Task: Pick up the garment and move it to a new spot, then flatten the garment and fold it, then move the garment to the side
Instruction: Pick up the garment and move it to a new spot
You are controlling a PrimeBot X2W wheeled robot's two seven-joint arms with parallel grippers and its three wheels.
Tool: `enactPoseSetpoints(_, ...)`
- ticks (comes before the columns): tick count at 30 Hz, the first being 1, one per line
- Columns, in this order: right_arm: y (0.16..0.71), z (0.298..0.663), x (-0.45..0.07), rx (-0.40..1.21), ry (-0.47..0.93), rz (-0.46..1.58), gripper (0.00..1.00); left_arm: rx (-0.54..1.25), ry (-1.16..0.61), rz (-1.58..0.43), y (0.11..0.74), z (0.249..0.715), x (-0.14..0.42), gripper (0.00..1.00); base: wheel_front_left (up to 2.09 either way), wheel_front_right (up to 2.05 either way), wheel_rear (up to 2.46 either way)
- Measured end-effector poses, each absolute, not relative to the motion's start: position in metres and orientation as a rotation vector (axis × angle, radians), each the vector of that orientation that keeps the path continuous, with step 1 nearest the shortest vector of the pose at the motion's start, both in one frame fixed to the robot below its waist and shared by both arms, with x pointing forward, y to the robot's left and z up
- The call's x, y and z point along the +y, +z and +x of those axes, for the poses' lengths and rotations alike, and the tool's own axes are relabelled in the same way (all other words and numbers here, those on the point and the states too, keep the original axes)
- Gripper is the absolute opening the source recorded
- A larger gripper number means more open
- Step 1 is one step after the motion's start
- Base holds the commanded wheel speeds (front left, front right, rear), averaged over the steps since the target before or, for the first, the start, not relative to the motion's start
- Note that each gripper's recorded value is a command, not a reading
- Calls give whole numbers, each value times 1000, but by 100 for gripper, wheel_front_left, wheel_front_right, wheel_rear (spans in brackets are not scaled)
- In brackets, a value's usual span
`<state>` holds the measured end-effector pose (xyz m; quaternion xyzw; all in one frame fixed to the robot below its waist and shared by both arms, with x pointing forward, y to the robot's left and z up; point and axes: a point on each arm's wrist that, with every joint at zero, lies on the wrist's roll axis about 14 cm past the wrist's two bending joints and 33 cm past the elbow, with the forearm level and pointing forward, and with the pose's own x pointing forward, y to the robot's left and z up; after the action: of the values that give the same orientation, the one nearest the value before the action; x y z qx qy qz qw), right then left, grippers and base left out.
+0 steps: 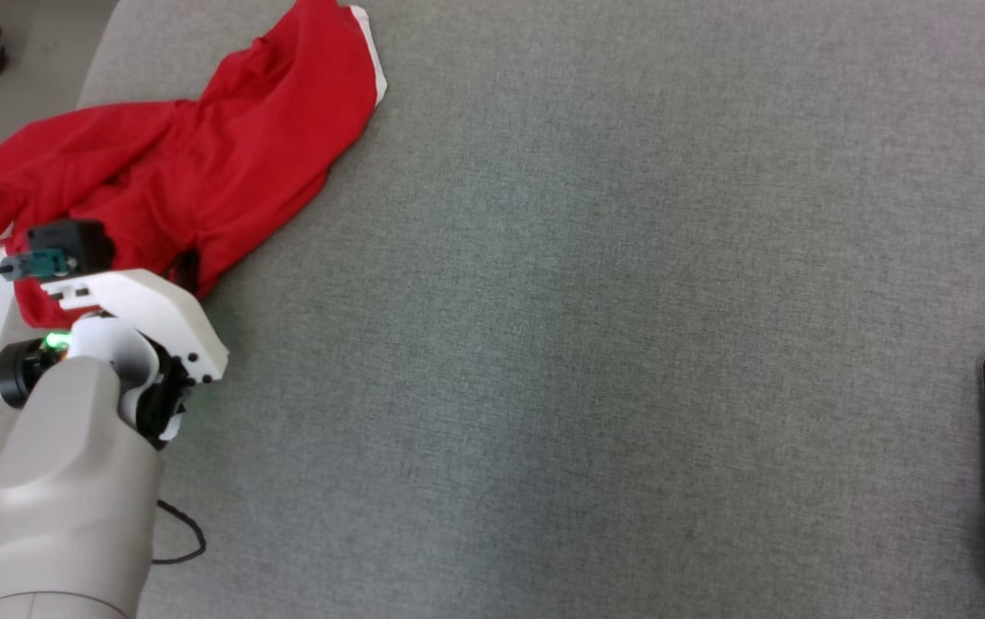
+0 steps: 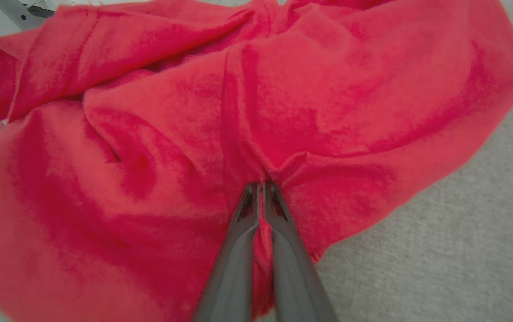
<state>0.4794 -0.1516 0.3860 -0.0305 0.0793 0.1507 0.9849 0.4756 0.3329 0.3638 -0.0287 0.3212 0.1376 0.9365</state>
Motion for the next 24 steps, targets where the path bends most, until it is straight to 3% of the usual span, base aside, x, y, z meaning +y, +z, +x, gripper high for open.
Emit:
enactPoseSetpoints(11, 400, 458, -151, 169, 277, -34, 100, 371, 258, -205, 445, 509, 322, 0, 0, 0, 0)
enactPoseSetpoints(17, 424, 444, -143, 126, 267, -2, 100, 193, 87, -230, 525, 531, 273, 0, 0, 0, 0)
enactPoseSetpoints(24, 453, 425, -149, 64, 218, 37, 100, 102, -145, -266, 592, 517, 209, 0, 0, 0, 0)
